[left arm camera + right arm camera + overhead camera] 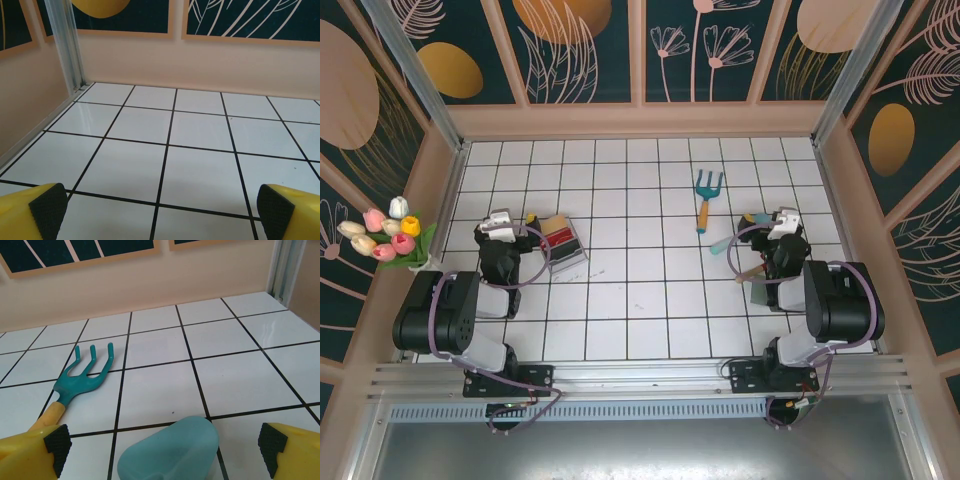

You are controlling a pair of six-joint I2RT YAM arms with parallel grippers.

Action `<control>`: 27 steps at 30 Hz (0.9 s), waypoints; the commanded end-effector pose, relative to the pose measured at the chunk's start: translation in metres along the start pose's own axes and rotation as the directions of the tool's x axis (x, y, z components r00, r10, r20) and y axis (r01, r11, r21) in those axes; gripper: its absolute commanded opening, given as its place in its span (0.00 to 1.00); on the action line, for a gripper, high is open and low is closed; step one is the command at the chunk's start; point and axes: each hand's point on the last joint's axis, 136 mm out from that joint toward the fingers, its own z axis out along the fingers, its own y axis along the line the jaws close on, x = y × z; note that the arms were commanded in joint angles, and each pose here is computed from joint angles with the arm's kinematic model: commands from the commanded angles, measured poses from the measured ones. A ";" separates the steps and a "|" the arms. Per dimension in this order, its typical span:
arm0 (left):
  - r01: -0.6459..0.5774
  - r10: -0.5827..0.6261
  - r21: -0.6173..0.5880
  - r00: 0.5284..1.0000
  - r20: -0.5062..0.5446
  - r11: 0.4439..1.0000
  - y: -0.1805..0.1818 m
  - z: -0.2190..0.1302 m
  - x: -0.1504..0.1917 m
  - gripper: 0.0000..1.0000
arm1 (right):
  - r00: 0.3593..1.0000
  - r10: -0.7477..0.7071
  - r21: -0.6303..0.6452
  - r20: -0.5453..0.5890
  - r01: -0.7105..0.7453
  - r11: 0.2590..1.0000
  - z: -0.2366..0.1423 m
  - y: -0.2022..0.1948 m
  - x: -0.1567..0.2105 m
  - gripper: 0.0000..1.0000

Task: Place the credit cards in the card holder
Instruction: Move the card holder to the bottom-center of the table.

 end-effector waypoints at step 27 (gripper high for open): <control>0.151 -0.146 -0.088 0.987 0.062 0.985 0.017 -0.024 -0.063 0.99 | 0.951 0.269 0.252 -0.150 -0.227 0.941 -0.012 -0.021 -0.041 0.99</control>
